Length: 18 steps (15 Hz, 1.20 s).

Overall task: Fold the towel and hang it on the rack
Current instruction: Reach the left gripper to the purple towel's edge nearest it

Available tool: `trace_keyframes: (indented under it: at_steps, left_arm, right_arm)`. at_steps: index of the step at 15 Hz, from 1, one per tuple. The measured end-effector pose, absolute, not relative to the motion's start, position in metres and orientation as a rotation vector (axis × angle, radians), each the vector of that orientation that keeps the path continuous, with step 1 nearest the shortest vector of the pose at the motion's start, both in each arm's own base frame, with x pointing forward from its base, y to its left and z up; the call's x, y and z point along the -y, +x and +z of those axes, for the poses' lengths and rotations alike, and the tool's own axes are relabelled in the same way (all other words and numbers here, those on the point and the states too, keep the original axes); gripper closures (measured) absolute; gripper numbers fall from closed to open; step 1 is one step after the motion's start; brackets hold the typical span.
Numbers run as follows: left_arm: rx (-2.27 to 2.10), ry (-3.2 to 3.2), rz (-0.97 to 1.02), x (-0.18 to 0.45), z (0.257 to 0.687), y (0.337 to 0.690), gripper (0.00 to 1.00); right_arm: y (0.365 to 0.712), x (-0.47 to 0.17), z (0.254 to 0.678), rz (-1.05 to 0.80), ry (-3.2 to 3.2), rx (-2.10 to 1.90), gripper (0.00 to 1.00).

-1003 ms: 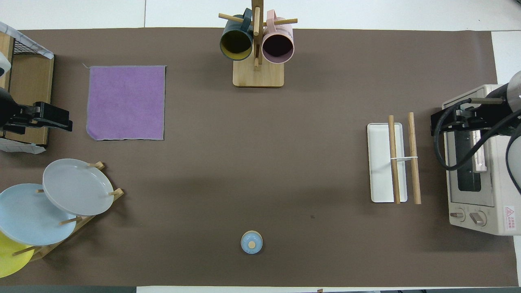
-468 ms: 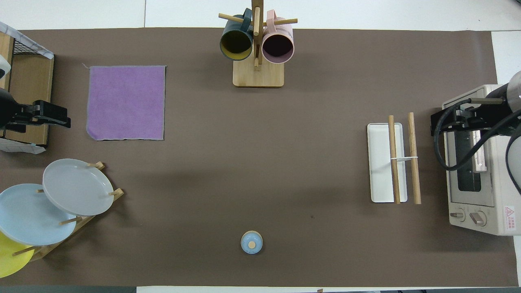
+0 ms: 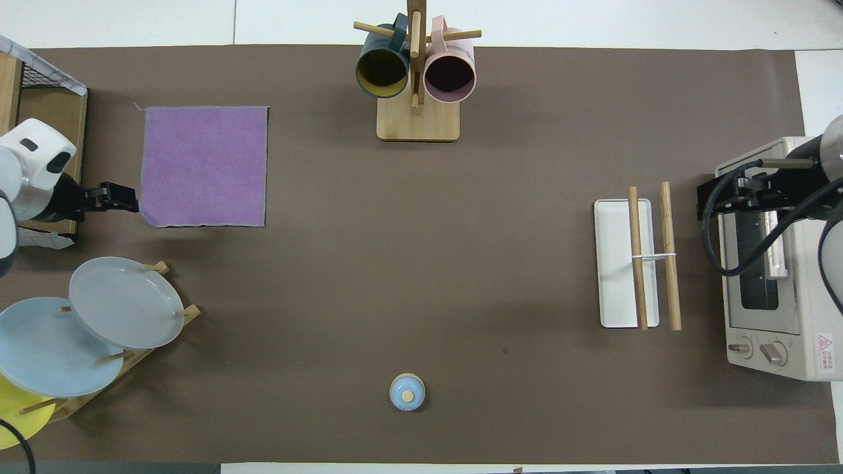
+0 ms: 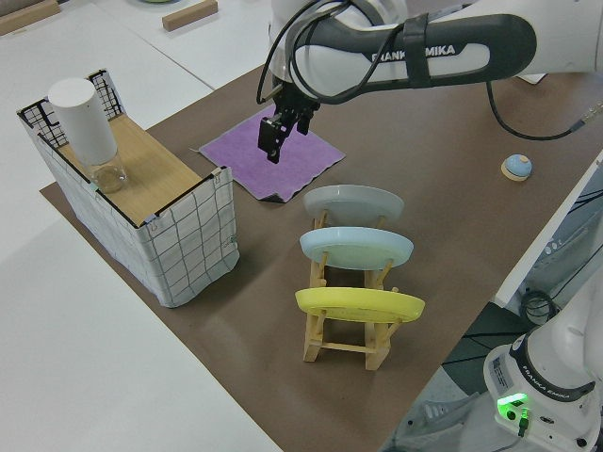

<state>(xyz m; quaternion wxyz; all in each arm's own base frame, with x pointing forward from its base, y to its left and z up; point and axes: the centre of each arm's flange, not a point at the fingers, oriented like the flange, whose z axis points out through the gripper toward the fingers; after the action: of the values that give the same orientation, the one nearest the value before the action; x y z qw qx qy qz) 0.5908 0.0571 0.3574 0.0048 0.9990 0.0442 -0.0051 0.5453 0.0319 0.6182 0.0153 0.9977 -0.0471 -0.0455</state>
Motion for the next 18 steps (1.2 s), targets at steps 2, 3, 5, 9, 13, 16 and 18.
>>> trace_keyframes:
  at_steps: [2, 3, 5, 9, 13, 16, 18]
  left_arm:
    - [-0.151, 3.118, -0.043, -0.057, 0.329, 0.595, 0.02]
    - [-0.162, 3.112, -0.049, -0.057, 0.321, 0.596, 0.05]
    - [-0.183, 3.101, -0.057, -0.059, 0.313, 0.597, 0.1]
    - [-0.246, 3.074, -0.066, -0.067, 0.309, 0.596, 0.29]
    - [-0.289, 3.052, -0.052, -0.074, 0.309, 0.596, 0.37]
    - [-0.295, 3.05, -0.047, -0.074, 0.303, 0.598, 0.39]
    - [-0.297, 3.05, -0.052, -0.074, 0.3, 0.598, 0.44]
  right_arm:
    - [0.545, -0.032, 0.618, -0.142, 3.104, 0.146, 0.0]
    - [0.545, -0.032, 0.618, -0.142, 3.104, 0.146, 0.0]
    - [0.545, -0.032, 0.618, -0.142, 3.104, 0.146, 0.0]
    - [0.545, -0.032, 0.618, -0.142, 3.104, 0.146, 0.0]
    - [0.545, -0.033, 0.618, -0.142, 3.104, 0.144, 0.0]
    - [0.545, -0.033, 0.618, -0.142, 3.104, 0.143, 0.0]
    - [0.545, -0.033, 0.618, -0.142, 3.104, 0.143, 0.0]
